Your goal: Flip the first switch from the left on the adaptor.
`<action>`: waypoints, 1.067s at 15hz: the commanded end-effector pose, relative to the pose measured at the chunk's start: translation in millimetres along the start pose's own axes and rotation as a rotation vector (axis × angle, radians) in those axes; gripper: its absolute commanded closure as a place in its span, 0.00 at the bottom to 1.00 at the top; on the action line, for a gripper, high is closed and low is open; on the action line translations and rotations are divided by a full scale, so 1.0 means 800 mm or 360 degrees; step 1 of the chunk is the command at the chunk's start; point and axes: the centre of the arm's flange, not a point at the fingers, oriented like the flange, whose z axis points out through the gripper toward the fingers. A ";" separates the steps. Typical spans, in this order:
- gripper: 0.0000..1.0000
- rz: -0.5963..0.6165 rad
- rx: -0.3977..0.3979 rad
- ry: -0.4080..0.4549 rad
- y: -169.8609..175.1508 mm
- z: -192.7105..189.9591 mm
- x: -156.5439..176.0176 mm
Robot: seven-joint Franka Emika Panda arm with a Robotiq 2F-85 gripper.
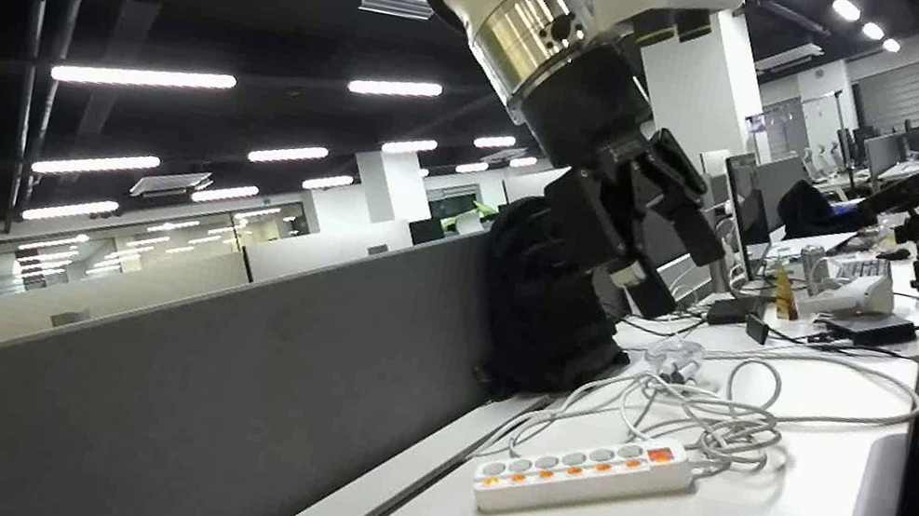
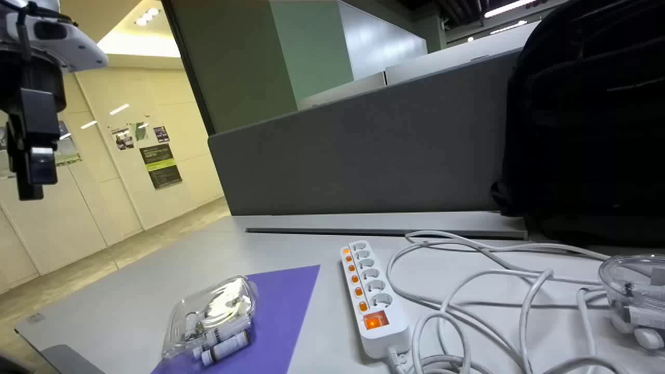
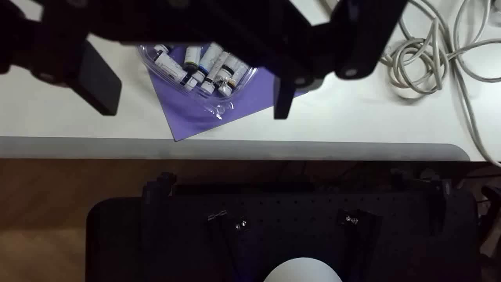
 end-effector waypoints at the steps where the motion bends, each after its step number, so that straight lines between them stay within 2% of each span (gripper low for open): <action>1: 0.00 0.0000 0.0000 0.0000 0.000 0.000 0.000; 11: 0.00 0.0000 0.0000 0.0000 0.000 0.000 0.000; 16: 0.00 0.0159 -0.0022 0.0138 0.020 0.009 0.067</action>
